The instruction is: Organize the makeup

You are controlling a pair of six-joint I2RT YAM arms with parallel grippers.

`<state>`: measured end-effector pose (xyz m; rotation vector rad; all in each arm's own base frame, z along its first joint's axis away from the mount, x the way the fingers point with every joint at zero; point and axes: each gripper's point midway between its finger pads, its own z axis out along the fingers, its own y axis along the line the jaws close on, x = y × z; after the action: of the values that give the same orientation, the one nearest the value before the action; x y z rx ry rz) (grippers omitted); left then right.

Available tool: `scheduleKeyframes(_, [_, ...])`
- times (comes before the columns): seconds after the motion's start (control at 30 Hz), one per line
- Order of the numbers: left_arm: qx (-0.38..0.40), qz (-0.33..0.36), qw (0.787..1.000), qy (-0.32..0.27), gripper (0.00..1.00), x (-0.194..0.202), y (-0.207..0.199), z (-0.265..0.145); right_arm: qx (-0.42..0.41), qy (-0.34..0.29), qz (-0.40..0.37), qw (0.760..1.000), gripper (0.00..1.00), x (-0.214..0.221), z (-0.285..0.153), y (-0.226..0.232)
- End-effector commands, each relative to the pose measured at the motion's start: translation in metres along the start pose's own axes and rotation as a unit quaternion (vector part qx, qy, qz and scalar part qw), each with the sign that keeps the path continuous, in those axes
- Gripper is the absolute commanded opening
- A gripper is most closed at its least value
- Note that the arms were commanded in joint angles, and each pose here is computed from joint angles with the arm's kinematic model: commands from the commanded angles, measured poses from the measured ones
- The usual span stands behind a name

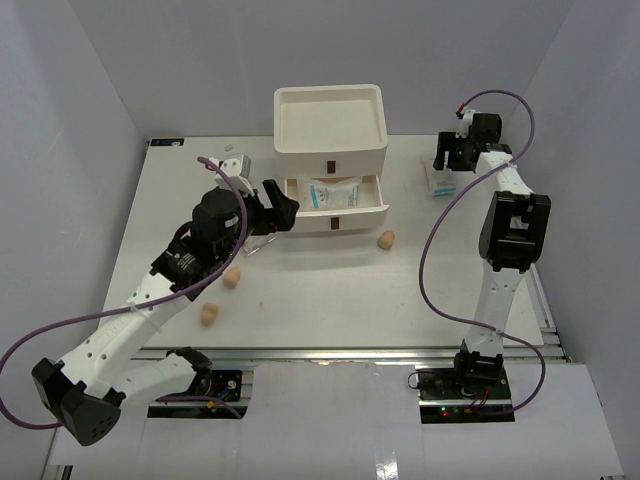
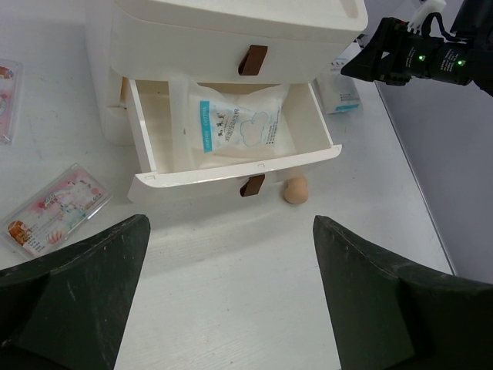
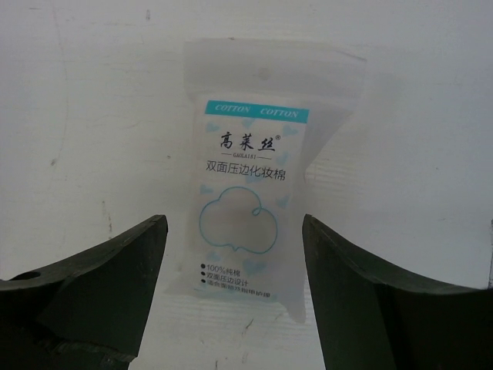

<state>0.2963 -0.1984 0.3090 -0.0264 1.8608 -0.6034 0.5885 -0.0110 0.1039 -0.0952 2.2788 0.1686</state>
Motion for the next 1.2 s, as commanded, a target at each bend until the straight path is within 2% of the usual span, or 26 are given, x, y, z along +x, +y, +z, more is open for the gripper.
scheduleKeyframes(0.0, [0.005, -0.011, 1.0, -0.008, 0.98, -0.011, -0.006, -0.001, 0.024, -0.033, -0.014, 0.999, 0.76, -0.022, 0.006, -0.015])
scheduleKeyframes(0.17, [0.006, -0.01, 1.0, -0.003, 0.98, -0.012, -0.009, 0.005, 0.028, -0.011, -0.004, 1.0, 0.74, -0.001, 0.02, -0.024])
scheduleKeyframes(0.3, [0.006, -0.005, 1.0, -0.001, 0.98, -0.013, -0.011, 0.009, 0.019, 0.004, 0.008, 1.0, 0.67, 0.014, 0.025, -0.028])
scheduleKeyframes(0.5, [0.003, -0.005, 1.0, -0.001, 0.98, -0.014, -0.01, 0.011, -0.021, 0.006, 0.006, 1.0, 0.3, 0.018, 0.023, -0.021])
scheduleKeyframes(0.63, [0.004, -0.003, 1.0, -0.002, 0.98, -0.016, -0.012, 0.013, -0.047, -0.003, -0.004, 0.999, 0.13, 0.013, 0.014, -0.012])
scheduleKeyframes(0.7, [0.003, -0.002, 1.0, -0.004, 0.98, -0.018, -0.012, 0.013, -0.064, -0.012, -0.008, 0.998, 0.09, 0.007, 0.003, -0.003])
scheduleKeyframes(0.93, [0.001, 0.008, 1.0, -0.01, 0.98, -0.021, -0.011, 0.012, -0.095, -0.075, -0.042, 0.992, 0.08, -0.022, -0.058, 0.03])
scheduleKeyframes(1.0, [0.0, 0.012, 1.0, -0.012, 0.98, -0.023, -0.011, 0.012, -0.116, -0.08, -0.052, 0.989, 0.08, -0.013, -0.075, 0.045])
scheduleKeyframes(1.07, [-0.003, 0.015, 1.0, -0.019, 0.98, -0.027, -0.01, 0.01, -0.129, -0.112, -0.078, 0.982, 0.08, -0.025, -0.104, 0.061])
scheduleKeyframes(1.17, [-0.01, 0.018, 0.999, -0.034, 0.98, -0.035, -0.007, 0.004, -0.149, -0.142, -0.119, 0.971, 0.08, -0.019, -0.139, 0.087])
